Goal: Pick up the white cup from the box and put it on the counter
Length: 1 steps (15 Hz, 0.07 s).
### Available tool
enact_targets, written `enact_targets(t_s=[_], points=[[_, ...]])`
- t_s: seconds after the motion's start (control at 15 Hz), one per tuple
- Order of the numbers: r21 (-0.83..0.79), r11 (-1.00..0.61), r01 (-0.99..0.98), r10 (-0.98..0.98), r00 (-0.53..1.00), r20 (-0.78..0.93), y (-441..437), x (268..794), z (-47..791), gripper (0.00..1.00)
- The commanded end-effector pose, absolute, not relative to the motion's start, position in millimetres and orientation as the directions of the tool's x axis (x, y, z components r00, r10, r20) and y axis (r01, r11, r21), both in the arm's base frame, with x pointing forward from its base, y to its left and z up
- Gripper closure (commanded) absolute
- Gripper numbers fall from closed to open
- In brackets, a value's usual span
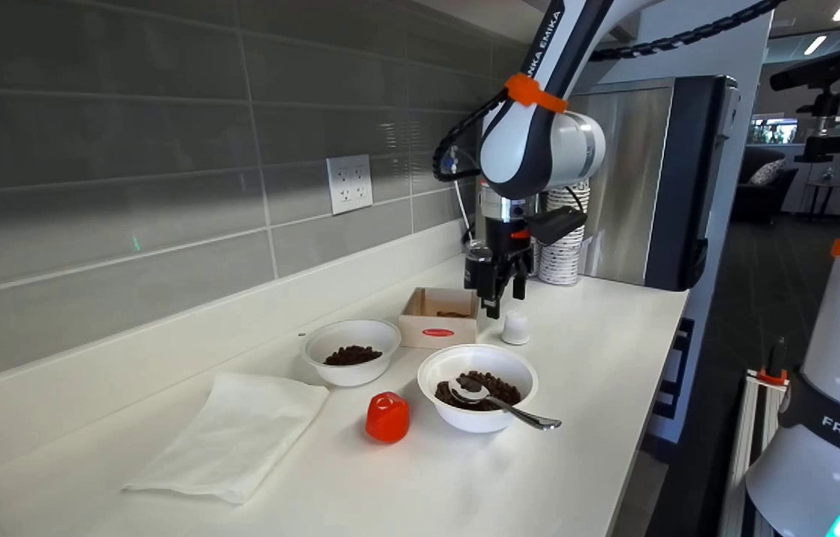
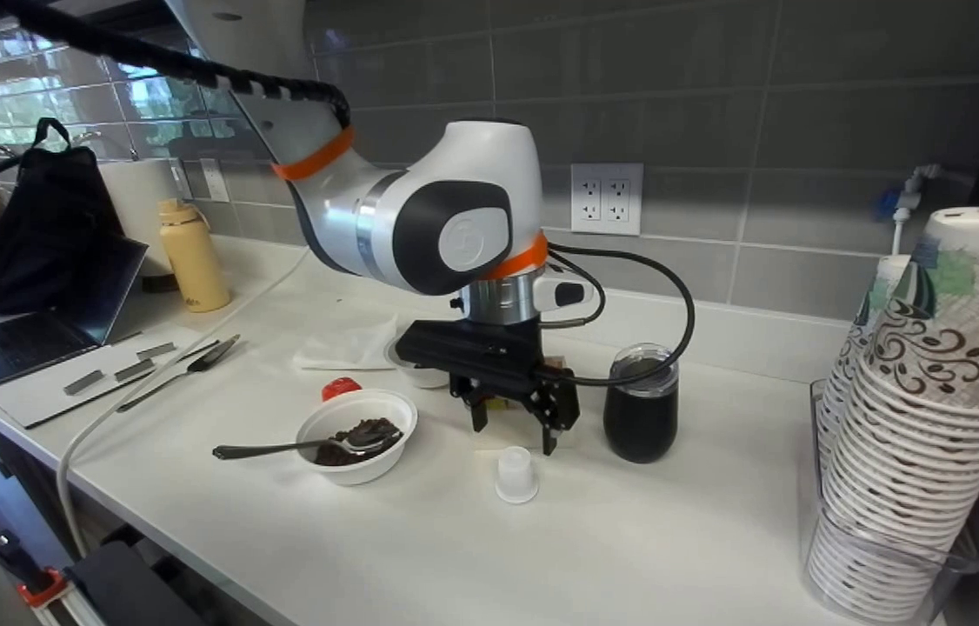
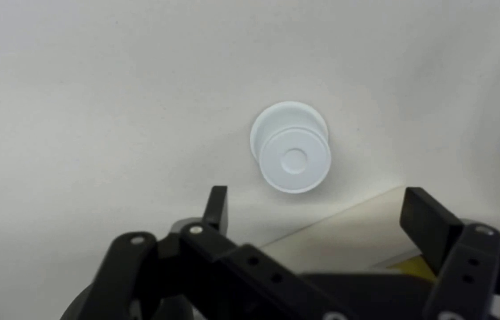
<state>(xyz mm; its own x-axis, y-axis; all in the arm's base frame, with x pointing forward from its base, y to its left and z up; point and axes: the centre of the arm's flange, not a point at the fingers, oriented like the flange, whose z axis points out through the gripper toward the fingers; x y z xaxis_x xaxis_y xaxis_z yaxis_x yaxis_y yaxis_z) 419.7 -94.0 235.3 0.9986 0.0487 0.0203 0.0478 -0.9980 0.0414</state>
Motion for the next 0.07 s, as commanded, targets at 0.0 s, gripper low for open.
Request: enact_targets(t_s=[0.0], points=[[0.068, -0.997, 0.023, 0.025, 0.999, 0.025, -86.8, 412.3, 260.1, 0.00]])
